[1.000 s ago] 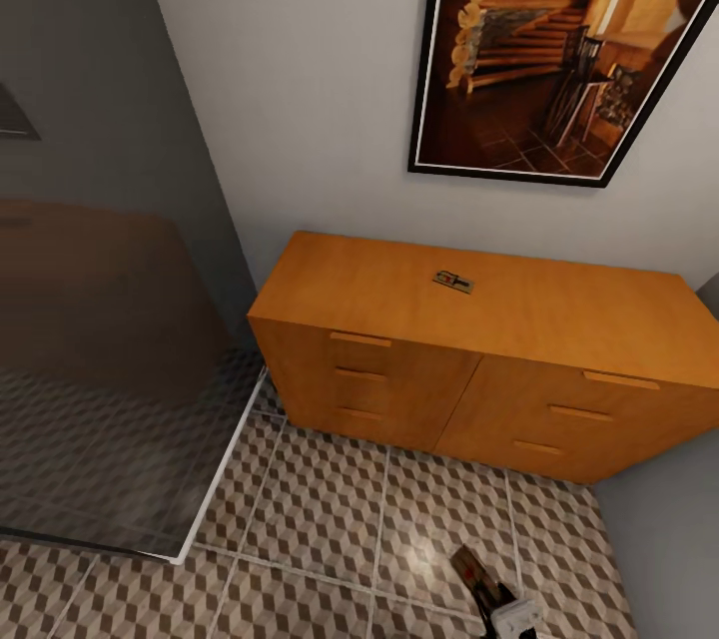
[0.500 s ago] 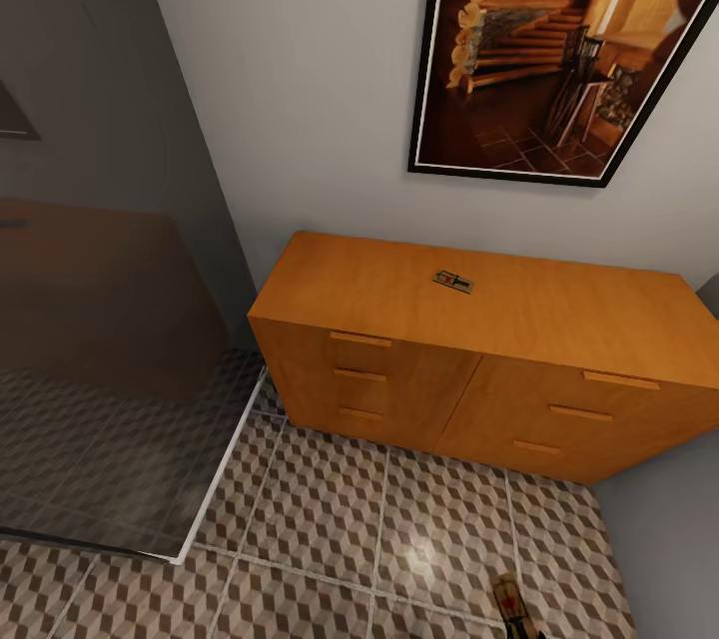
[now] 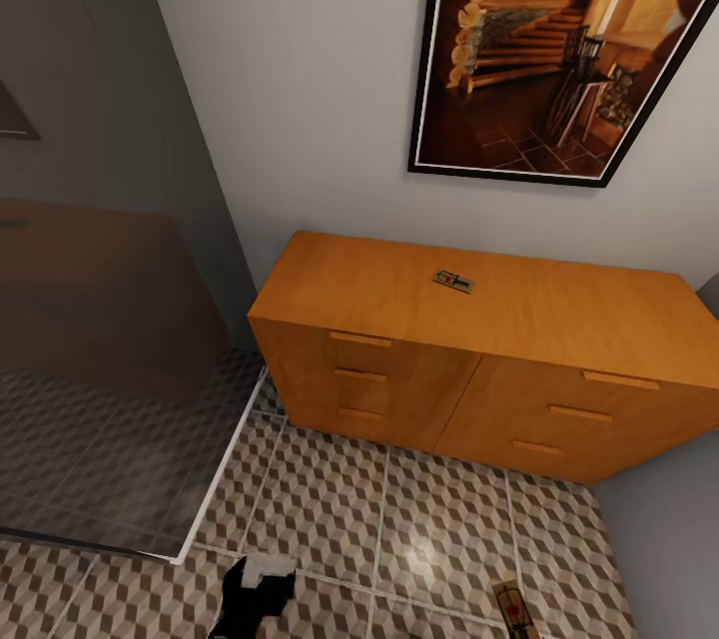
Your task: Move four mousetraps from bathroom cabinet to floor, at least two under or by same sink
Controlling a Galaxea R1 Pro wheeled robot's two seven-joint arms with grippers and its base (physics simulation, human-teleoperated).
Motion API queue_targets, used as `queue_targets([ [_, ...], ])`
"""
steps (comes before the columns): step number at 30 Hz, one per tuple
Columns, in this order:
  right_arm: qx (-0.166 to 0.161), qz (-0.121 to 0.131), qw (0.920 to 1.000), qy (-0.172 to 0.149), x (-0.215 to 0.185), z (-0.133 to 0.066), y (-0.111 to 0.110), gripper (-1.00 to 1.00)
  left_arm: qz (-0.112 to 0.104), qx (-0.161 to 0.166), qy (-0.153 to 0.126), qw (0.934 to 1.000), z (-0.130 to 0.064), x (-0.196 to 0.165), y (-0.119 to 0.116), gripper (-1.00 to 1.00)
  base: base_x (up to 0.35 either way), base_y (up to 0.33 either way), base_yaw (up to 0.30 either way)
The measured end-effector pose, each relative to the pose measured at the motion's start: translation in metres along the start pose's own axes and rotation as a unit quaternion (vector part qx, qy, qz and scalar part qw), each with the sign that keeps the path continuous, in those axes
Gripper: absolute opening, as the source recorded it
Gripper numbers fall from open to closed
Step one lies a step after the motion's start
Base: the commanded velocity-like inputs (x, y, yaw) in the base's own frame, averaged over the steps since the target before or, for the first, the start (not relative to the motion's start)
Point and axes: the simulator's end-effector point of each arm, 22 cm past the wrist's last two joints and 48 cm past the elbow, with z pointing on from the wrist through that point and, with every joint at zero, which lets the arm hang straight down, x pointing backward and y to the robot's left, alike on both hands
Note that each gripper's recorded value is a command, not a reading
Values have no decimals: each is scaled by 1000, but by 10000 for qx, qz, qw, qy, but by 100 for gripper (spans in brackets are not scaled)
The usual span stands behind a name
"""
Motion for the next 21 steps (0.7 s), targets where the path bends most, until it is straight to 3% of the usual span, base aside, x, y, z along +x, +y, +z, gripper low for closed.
queue_targets([
  [5,-6,-1,10000,-13,-1,0,0,-100,-27,89,-434,9990,2,-55,-8,100,0,0,0],
  [9,-4,-2,10000,-15,-1,0,0,-100,-45,127,-544,9984,1,-68,-12,100,0,0,0],
  [12,3,-6,10000,-13,0,0,-1,-100,-19,147,-477,9987,1,-62,-15,100,0,0,0],
  [16,-4,-11,10000,-11,0,0,-1,-100,68,87,-114,9999,2,-26,-8,100,0,0,0],
  [21,-17,-11,10000,-17,-1,0,0,-100,117,35,33,9999,1,-11,-1,100,0,0,0],
])
